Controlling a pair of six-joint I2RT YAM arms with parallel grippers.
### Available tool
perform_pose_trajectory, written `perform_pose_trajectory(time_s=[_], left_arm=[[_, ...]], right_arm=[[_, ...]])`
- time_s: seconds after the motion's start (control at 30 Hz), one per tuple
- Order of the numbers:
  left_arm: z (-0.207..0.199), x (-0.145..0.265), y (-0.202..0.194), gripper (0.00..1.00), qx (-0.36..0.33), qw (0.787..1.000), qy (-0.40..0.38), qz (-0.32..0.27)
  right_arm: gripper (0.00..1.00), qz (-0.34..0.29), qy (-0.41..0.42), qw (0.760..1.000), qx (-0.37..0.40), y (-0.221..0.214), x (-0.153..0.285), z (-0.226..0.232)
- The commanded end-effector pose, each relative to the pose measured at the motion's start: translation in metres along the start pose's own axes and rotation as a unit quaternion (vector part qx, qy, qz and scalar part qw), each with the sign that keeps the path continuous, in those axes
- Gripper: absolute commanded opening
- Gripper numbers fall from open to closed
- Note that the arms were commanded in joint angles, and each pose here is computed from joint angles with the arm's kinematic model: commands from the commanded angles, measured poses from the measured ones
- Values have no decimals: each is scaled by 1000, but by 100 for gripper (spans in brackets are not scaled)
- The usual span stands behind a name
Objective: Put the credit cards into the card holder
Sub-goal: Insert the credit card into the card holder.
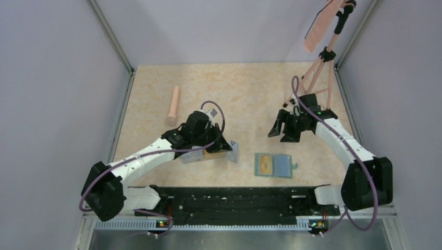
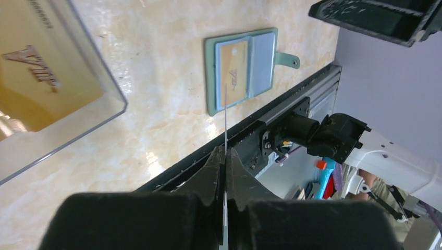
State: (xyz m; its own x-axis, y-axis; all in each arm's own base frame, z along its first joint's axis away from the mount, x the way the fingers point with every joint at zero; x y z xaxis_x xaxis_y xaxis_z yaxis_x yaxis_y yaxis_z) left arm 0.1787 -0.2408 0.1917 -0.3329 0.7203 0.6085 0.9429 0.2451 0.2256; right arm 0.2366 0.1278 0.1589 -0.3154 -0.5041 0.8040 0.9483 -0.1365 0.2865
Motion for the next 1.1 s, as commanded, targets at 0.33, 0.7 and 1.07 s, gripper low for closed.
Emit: perform_pose_trajectory(time_s=[0.33, 0.7, 1.07], left_arm=[[-41, -55, -30, 0, -44, 995, -45, 80], [-49, -66, -47, 0, -37, 994, -57, 90], [-43, -56, -46, 0, -30, 997, -41, 63]], right_arm=[[75, -37, -179, 974, -132, -36, 41, -85], [75, -1, -157, 971, -181, -52, 15, -103], [73, 57, -95, 973, -203, -69, -8, -96]])
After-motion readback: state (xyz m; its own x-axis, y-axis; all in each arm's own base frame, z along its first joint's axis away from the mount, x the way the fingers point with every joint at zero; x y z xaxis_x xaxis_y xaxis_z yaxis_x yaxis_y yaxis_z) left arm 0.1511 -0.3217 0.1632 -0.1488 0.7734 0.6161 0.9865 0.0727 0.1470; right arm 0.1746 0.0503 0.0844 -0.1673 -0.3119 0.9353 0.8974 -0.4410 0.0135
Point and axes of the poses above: each gripper's point midway between its finger pads, its own x axis back along the fingers, its own z axis along the line the jaws close on, y = z × x, the point moved 6 cm from there along x, back along the fingers, and after that the axes turned 4 degrees about x, right-handed, at the moved point
